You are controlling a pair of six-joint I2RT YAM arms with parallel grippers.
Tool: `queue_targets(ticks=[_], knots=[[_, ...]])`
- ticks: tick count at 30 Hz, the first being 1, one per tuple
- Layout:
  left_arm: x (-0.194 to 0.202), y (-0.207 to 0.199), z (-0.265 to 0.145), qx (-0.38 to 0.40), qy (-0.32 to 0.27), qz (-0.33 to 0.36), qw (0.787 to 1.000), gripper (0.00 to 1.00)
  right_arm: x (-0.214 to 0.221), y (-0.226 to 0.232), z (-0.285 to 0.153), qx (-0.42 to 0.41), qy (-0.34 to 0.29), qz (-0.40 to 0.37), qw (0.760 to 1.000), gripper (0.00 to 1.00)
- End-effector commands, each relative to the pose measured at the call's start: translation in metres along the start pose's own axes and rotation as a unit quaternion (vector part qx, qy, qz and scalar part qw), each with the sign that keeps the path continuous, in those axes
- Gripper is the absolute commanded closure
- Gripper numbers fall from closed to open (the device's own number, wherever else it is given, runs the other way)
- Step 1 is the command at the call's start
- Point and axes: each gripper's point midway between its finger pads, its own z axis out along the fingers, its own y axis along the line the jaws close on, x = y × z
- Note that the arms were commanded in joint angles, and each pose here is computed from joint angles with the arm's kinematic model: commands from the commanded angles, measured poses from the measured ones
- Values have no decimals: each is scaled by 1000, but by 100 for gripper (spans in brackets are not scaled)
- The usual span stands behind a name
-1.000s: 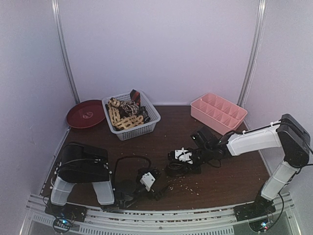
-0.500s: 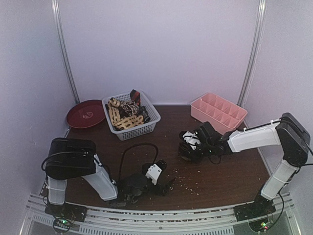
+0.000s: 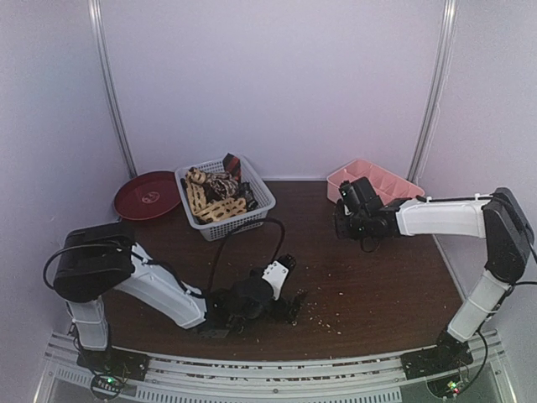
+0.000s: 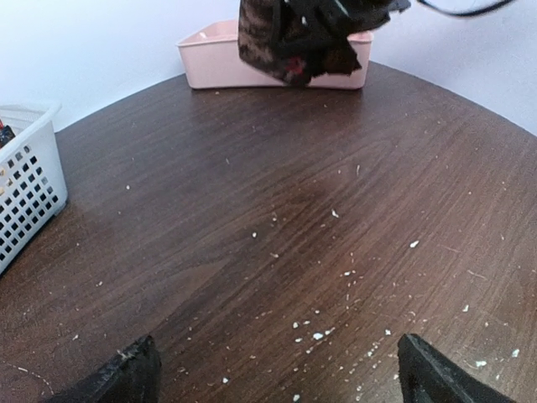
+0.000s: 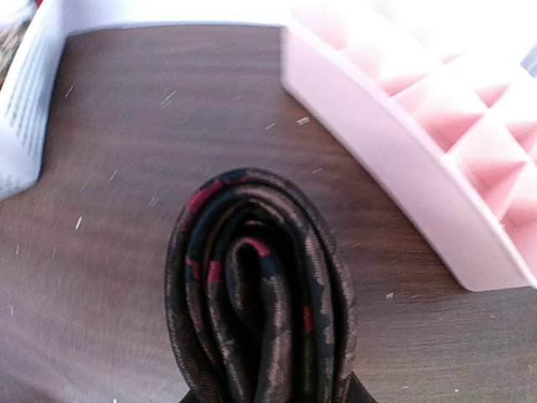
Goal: Roll the ties
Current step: Place the tie in the storage box.
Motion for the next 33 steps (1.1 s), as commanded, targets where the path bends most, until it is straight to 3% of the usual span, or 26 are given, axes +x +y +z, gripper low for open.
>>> queue_targets(ticks=[1, 13, 19, 33], knots=[[9, -3, 3, 5, 51, -24, 998, 2, -33, -55, -6, 102, -21, 111, 988, 72], [27, -21, 13, 31, 106, -30, 993, 2, -81, -151, 5, 183, -78, 304, 932, 72], [36, -28, 16, 43, 119, -35, 991, 2, -98, -177, 14, 202, -113, 367, 901, 71], [37, -36, 19, 58, 133, -38, 989, 2, -100, -185, 76, 204, -106, 399, 888, 72]])
